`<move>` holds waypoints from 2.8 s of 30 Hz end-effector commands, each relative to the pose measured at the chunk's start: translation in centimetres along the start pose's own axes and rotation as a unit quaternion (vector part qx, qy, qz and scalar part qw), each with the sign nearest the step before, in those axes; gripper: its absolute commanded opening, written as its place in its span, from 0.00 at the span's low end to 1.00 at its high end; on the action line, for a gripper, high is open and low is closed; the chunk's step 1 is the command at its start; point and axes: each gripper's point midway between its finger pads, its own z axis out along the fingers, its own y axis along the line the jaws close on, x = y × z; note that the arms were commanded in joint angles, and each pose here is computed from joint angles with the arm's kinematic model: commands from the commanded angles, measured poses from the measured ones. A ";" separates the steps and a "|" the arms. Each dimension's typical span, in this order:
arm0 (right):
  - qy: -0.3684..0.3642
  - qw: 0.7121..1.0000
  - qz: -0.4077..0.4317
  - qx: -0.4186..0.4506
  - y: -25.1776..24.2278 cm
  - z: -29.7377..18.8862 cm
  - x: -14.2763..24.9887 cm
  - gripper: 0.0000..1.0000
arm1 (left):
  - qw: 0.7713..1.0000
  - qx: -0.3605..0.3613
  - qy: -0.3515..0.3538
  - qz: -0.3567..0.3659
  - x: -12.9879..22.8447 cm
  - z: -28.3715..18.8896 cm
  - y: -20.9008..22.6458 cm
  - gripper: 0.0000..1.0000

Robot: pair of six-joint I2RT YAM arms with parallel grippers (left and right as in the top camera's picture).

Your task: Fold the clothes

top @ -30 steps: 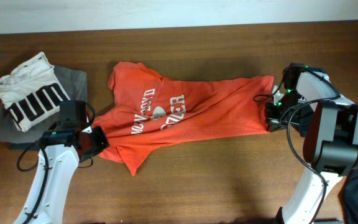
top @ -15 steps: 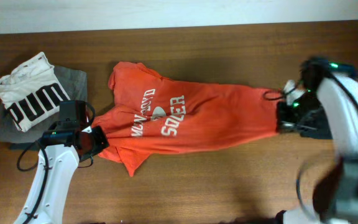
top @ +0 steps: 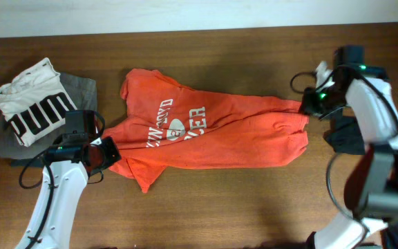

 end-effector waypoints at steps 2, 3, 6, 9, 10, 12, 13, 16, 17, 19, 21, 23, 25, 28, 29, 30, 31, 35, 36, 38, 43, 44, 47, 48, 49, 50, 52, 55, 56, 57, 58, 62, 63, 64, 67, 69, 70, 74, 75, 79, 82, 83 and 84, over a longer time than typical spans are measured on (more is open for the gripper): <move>0.091 0.996 0.021 0.003 -0.5 2.7 3.4 0.27 | 1.000 -0.001 -0.018 0.008 -1.0 -0.7 0.0 0.01; 0.101 0.995 0.023 0.008 -0.7 2.6 3.9 0.27 | 1.000 -0.001 -0.018 0.008 -1.0 -0.7 0.0 0.01; 0.142 0.989 0.027 0.043 -1.8 2.0 6.0 0.28 | 1.000 -0.001 -0.018 0.008 -1.0 -0.7 0.0 0.01; 0.170 0.983 0.027 0.066 -2.6 2.0 7.5 0.28 | 1.000 -0.001 -0.018 0.008 -1.0 -0.7 0.0 0.01; 0.177 0.982 0.027 0.065 -2.6 2.1 8.0 0.28 | 1.000 -0.001 -0.018 0.008 -1.0 -0.7 0.0 0.01; 0.187 0.980 0.029 0.065 -2.7 2.6 8.7 0.28 | 1.000 -0.001 -0.018 0.008 -1.0 -0.7 0.0 0.01; 0.191 0.979 0.029 0.065 -2.8 2.9 9.0 0.28 | 1.000 -0.001 -0.018 0.008 -1.0 -0.7 0.0 0.01; 0.197 0.978 0.029 0.064 -3.1 4.2 10.1 0.28 | 1.000 -0.001 -0.018 0.008 -1.0 -0.7 0.0 0.01; 0.195 0.978 0.029 0.063 -3.1 4.6 10.3 0.28 | 1.000 -0.001 -0.018 0.008 -1.0 -0.7 0.0 0.01; 0.188 0.980 0.028 0.063 -3.4 5.6 10.5 0.28 | 1.000 -0.001 -0.018 0.008 -1.0 -0.7 0.0 0.01; 0.178 0.982 0.027 0.058 -3.5 6.7 10.6 0.28 | 1.000 -0.001 -0.019 0.008 -1.0 -0.7 0.0 0.01; 0.162 0.986 0.027 0.042 -3.1 7.7 10.4 0.28 | 1.000 -0.001 -0.019 0.008 -1.0 -0.7 0.0 0.01; 0.140 0.989 0.025 0.026 -2.7 8.7 9.9 0.29 | 1.000 -0.001 -0.019 0.008 -1.0 -0.7 0.0 0.01; 0.132 0.991 0.026 0.010 -2.3 9.1 9.7 0.34 | 1.000 -0.001 -0.019 0.008 -1.0 -0.7 0.0 0.01; 0.133 0.991 0.027 0.008 -2.2 9.1 9.8 0.35 | 1.000 -0.001 -0.019 0.008 -1.0 -0.7 0.0 0.01; 0.136 0.990 0.027 0.008 -2.2 9.1 9.9 0.35 | 1.000 -0.001 -0.019 0.008 -1.0 -0.7 0.0 0.01; 0.138 0.990 0.027 0.008 -2.2 9.0 10.0 0.36 | 1.000 -0.001 -0.019 0.008 -1.0 -0.7 0.0 0.01; 0.140 0.990 0.028 0.008 -2.2 9.0 10.1 0.33 | 1.000 -0.001 -0.019 0.008 -1.0 -0.7 0.0 0.01; 0.140 0.990 0.028 0.009 -2.2 9.0 10.1 0.26 | 1.000 0.000 -0.020 0.008 -1.1 -0.7 0.0 0.01; 0.139 0.990 0.033 0.009 -2.2 9.0 10.1 0.04 | 1.000 0.000 -0.020 0.008 -1.1 -0.7 0.0 0.02; 0.156 0.987 0.044 -0.006 -1.2 7.2 10.9 0.04 | 1.000 0.001 -0.019 0.008 -1.1 -0.7 -0.1 0.00; 0.154 0.987 0.043 -0.006 -1.0 6.4 10.7 0.04 | 1.000 0.003 -0.019 0.008 -1.0 -0.7 -0.2 0.00; 0.118 0.992 0.035 -0.007 -0.1 2.1 9.3 0.04 | 0.999 0.030 -0.016 0.027 -1.1 -1.0 -1.2 0.00; 0.100 0.995 0.030 -0.007 0.3 0.5 8.7 0.04 | 0.998 0.041 -0.016 0.033 -1.2 -1.3 -1.6 0.00; 0.076 0.997 0.025 -0.008 0.7 -1.4 8.0 0.04 | 0.998 0.054 -0.018 0.038 -1.4 -1.9 -2.1 0.00; 0.047 0.999 0.018 -0.008 1.2 -3.7 7.2 0.04 | 0.997 0.061 -0.023 0.042 -1.8 -2.5 -2.4 0.00; -0.009 1.000 0.005 -0.005 2.1 -7.9 6.0 0.04 | 0.996 0.066 -0.039 0.046 -2.9 -4.3 -2.8 0.00; -0.109 0.994 -0.017 0.008 3.4 -15.6 4.8 0.04 | 0.991 0.076 -0.083 0.071 -5.2 -8.6 -3.6 0.00; -0.139 0.990 -0.023 0.010 3.8 -18.0 4.7 0.04 | 0.988 0.081 -0.103 0.078 -6.0 -10.5 -3.8 0.00; -0.164 0.986 -0.028 0.010 4.3 -20.1 4.8 0.04 | 0.986 0.083 -0.121 0.081 -6.7 -12.2 -4.0 0.00; -0.191 0.981 -0.034 0.010 4.8 -22.3 5.0 0.04 | 0.981 0.090 -0.148 0.088 -7.7 -14.6 -4.3 0.00; -0.267 0.963 -0.035 0.032 5.3 -28.9 6.5 0.04 | 0.966 0.105 -0.223 0.083 -9.7 -21.7 -4.4 0.00; -0.283 0.958 -0.032 0.040 5.3 -30.2 7.0 0.04 | 0.961 0.107 -0.241 0.080 -10.0 -23.3 -4.3 0.00; -0.300 0.952 -0.033 0.047 5.3 -31.6 7.5 0.04 | 0.957 0.108 -0.257 0.076 -10.2 -24.9 -4.0 0.00; -0.350 0.934 -0.019 0.064 5.3 -35.4 8.8 0.04 | 0.946 0.109 -0.298 0.066 -10.3 -29.4 -3.1 0.00; -0.391 0.917 -0.003 0.078 5.0 -38.1 9.7 0.04 | 0.939 0.108 -0.322 0.059 -9.9 -32.2 -2.5 0.00; -0.408 0.909 0.007 0.084 4.8 -39.2 10.1 0.04 | 0.936 0.108 -0.331 0.057 -9.7 -33.2 -2.3 0.00; -0.474 0.871 0.048 0.116 3.7 -43.4 11.6 0.04 | 0.916 0.110 -0.384 0.049 -8.7 -37.8 -1.4 0.00; -0.488 0.863 0.053 0.122 3.6 -44.4 11.9 0.04 | 0.908 0.108 -0.402 0.047 -8.5 -39.2 -1.2 0.00; -0.498 0.857 0.052 0.122 3.7 -45.0 11.7 0.04 | 0.898 0.102 -0.426 0.042 -8.8 -40.6 -0.9 0.00; -0.472 0.871 0.053 0.125 3.5 -43.6 9.8 0.04 | 0.907 0.102 -0.407 0.043 -10.0 -39.2 -1.2 0.00; -0.458 0.878 0.054 0.127 3.3 -42.8 9.0 0.04 | 0.911 0.105 -0.396 0.045 -10.5 -38.4 -1.6 0.00; -0.447 0.883 0.055 0.129 3.1 -42.1 8.3 0.04 | 0.915 0.110 -0.384 0.048 -11.1 -37.6 -1.9 0.00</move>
